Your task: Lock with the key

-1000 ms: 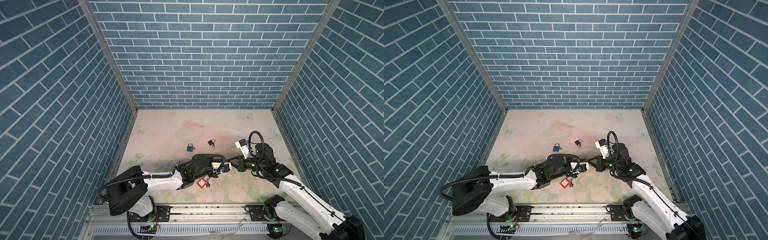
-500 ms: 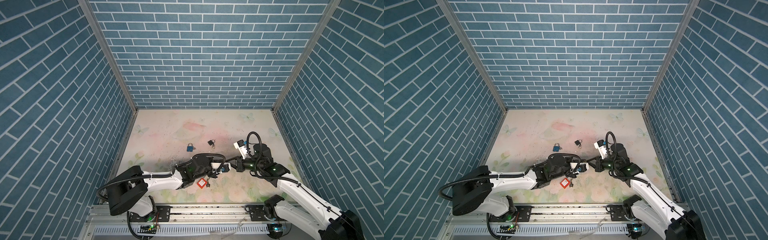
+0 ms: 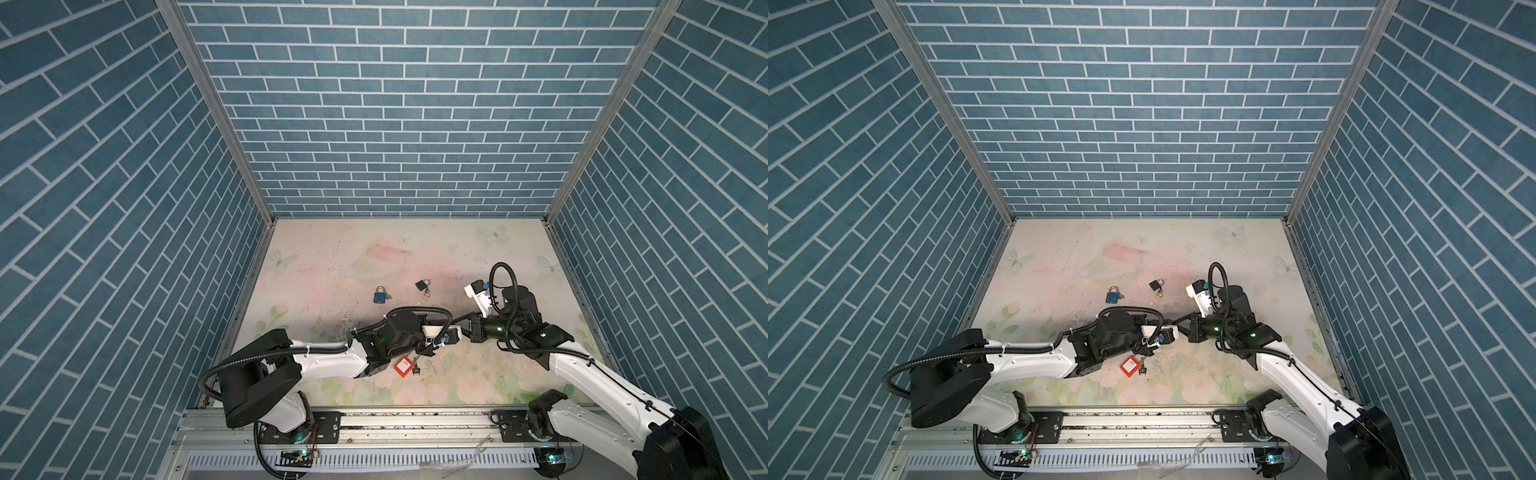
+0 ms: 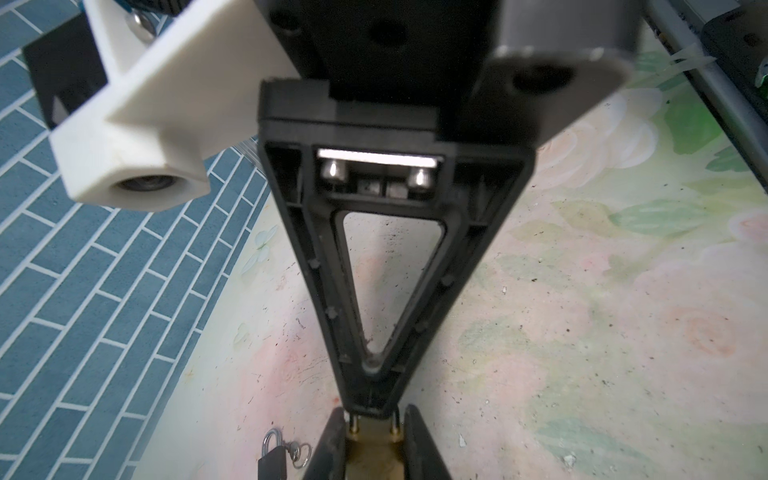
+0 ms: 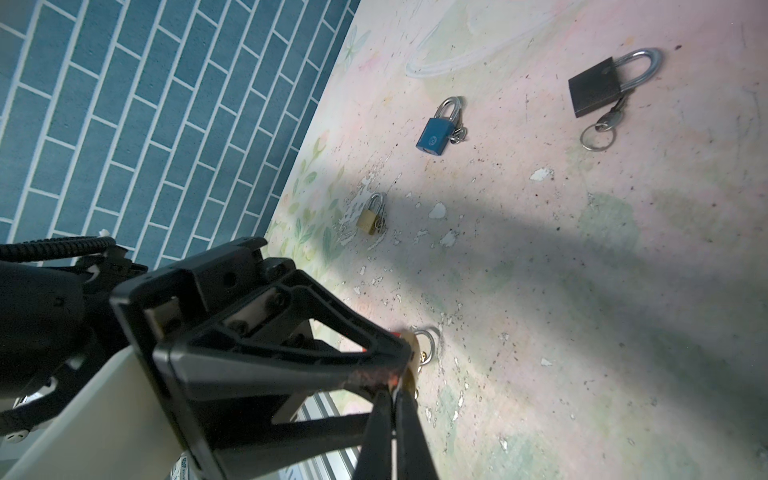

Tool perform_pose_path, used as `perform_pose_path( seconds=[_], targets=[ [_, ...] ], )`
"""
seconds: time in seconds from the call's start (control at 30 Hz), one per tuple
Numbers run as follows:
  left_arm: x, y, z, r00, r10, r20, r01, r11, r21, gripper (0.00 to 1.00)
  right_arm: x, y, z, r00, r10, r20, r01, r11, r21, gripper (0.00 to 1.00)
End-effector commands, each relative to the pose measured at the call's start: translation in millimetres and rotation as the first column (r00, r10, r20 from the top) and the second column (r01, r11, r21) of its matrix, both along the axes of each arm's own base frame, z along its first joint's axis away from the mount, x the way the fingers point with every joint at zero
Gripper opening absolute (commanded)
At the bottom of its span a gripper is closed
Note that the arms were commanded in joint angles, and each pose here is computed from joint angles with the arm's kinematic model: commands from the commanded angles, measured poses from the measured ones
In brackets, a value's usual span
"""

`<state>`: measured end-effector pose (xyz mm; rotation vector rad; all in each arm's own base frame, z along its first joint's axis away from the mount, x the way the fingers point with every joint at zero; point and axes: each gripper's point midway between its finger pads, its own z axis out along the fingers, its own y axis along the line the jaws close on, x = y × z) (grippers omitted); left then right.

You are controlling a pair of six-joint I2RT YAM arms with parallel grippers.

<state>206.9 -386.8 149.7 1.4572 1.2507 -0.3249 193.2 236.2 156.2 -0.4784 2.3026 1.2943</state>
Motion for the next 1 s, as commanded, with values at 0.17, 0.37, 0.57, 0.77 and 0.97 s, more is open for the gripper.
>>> perform_pose_path(
  seconds=[0.17, 0.37, 0.57, 0.77, 0.97],
  targets=[
    [-11, -33, 119, 0.979, -0.082, 0.186, 0.140, 0.934, -0.329, 0.00, -23, 11, -19, 0.988, 0.078, -0.130, -0.077, 0.997, 0.012, 0.00],
    [-13, -36, 135, 0.980, -0.087, 0.178, 0.150, 0.913, -0.381, 0.00, -23, 13, -26, 0.988, 0.076, -0.135, -0.077, 0.997, 0.003, 0.00],
    [-15, -38, 156, 0.978, -0.095, 0.187, 0.169, 0.882, -0.439, 0.00, -24, 16, -33, 0.985, 0.085, -0.152, -0.085, 0.996, 0.001, 0.00],
    [-15, -38, 167, 0.974, -0.091, 0.210, 0.181, 0.867, -0.464, 0.00, -25, 20, -41, 0.982, 0.087, -0.170, -0.089, 0.996, -0.003, 0.00],
    [-11, -35, 163, 0.978, -0.071, 0.196, 0.157, 0.869, -0.470, 0.00, -22, 20, -40, 0.984, 0.079, -0.159, -0.083, 0.996, -0.013, 0.00]
  ],
)
